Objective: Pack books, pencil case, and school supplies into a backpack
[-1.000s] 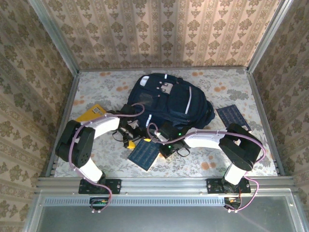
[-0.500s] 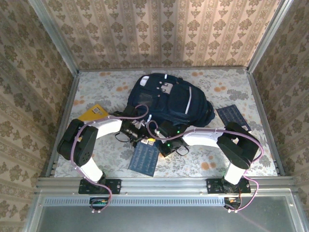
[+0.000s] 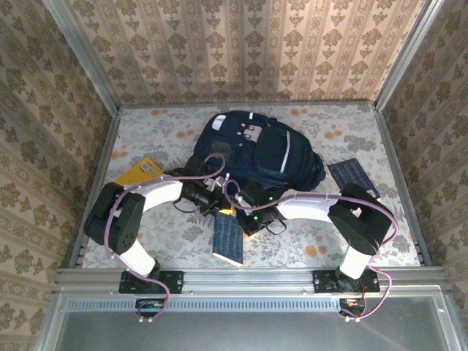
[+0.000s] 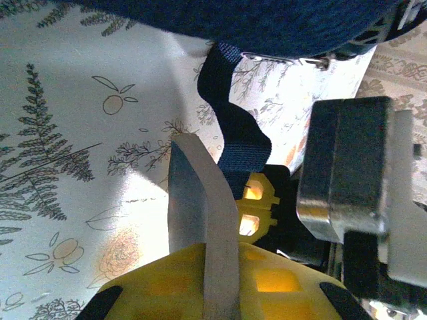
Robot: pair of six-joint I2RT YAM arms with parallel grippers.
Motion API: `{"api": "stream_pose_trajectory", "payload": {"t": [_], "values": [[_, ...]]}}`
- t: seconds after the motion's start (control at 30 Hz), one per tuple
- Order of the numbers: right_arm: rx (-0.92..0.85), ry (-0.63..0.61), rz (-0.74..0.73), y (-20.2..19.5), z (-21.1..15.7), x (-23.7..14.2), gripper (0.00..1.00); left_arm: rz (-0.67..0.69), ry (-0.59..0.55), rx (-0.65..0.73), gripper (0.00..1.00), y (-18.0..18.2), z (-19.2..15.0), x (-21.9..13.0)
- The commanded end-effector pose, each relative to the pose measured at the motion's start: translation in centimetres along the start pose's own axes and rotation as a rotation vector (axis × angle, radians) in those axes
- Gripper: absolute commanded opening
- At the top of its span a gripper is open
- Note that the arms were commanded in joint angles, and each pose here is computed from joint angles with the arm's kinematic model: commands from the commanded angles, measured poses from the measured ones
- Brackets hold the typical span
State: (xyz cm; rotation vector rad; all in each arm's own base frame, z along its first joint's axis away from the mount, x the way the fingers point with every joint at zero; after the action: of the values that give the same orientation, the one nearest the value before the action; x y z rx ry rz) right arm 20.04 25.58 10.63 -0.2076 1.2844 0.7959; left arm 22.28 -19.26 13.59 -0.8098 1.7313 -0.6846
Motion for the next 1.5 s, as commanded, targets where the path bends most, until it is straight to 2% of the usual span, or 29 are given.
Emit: {"api": "stream_pose_trajectory", "payload": {"t": [0.0, 0.13, 0.2, 0.37, 0.43, 0.53, 0.6, 0.67, 0.77, 0.87, 0.93, 1.0, 1.1, 1.17, 1.2, 1.3, 1.37, 1.47], "values": [[0.039, -0.109, -0.070, -1.6, 1.0, -1.4, 0.03, -0.105, -0.046, 0.121, 0.00, -3.5, 0.2, -2.7], [0.055, -0.194, -0.093, -2.0, 1.5, -5.4, 0.22, -0.127, -0.141, 0.203, 0.00, -6.4, 0.0, -5.5], [0.061, -0.250, -0.112, -2.2, 1.5, -7.7, 0.32, -0.145, -0.238, 0.258, 0.00, -8.2, 0.4, -7.9], [0.130, -0.440, -0.130, -3.3, 1.3, -14.0, 0.56, -0.233, -0.451, 0.391, 0.00, -13.2, 0.4, -11.5], [0.164, -0.531, -0.120, -3.5, 1.1, -16.6, 0.70, -0.282, -0.501, 0.418, 0.00, -14.6, 0.7, -12.3], [0.164, -0.660, 0.005, -3.1, 0.9, -19.3, 0.85, -0.348, -0.523, 0.461, 0.00, -16.0, 1.0, -12.7], [0.158, -0.720, 0.104, -2.7, 1.0, -20.6, 0.90, -0.402, -0.497, 0.487, 0.00, -16.7, 1.1, -12.6], [0.156, -0.751, 0.180, -2.5, 1.2, -21.4, 0.92, -0.441, -0.473, 0.501, 0.00, -17.1, 1.1, -12.4], [0.192, -0.773, 0.217, -2.7, 1.1, -21.7, 0.93, -0.466, -0.507, 0.505, 0.00, -17.2, 0.8, -12.7], [0.296, -0.823, 0.312, -3.5, 1.1, -21.3, 0.93, -0.506, -0.609, 0.487, 0.00, -17.3, 0.4, -13.6], [0.426, -0.880, 0.476, -4.1, 1.5, -20.6, 0.95, -0.575, -0.713, 0.453, 0.00, -17.1, 0.0, -13.9], [0.486, -0.957, 0.628, -3.9, 2.3, -20.7, 0.96, -0.670, -0.808, 0.431, 0.00, -16.9, -0.2, -14.4], [0.610, -0.979, 0.662, -4.2, 2.8, -20.2, 0.97, -0.773, -0.869, 0.407, 0.00, -17.2, -0.3, -15.2], [0.677, -1.005, 0.664, -4.7, 2.9, -19.9, 0.98, -0.814, -0.867, 0.400, 0.00, -17.7, 0.0, -15.4], [0.696, -1.020, 0.676, -4.8, 3.1, -19.8, 0.99, -0.834, -0.830, 0.409, 0.00, -18.4, -0.3, -14.6], [0.706, -1.066, 0.732, -4.9, 4.0, -19.9, 0.98, -0.876, -0.813, 0.399, 0.00, -18.8, 0.0, -14.3], [0.713, -1.101, 0.762, -4.8, 4.5, -19.9, 0.95, -0.896, -0.812, 0.387, 0.00, -18.8, 0.1, -14.0], [0.707, -1.186, 0.775, -4.9, 5.0, -20.4, 0.84, -0.918, -0.798, 0.377, 0.00, -18.9, 0.4, -13.5]]}}
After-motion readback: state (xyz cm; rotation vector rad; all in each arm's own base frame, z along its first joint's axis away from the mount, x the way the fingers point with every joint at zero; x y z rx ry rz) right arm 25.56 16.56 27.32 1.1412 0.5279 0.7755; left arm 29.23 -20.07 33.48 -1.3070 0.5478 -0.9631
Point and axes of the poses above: each hand's point on the last joint's axis, 136 mm out from that joint toward the fingers, its own x axis out along the fingers, its own y axis along the line the jaws close on, z = x × y, the point moved 10 cm from there along -x, back along the fingers, and after that the axes turned 8 degrees about -x, right-handed, at the moved point
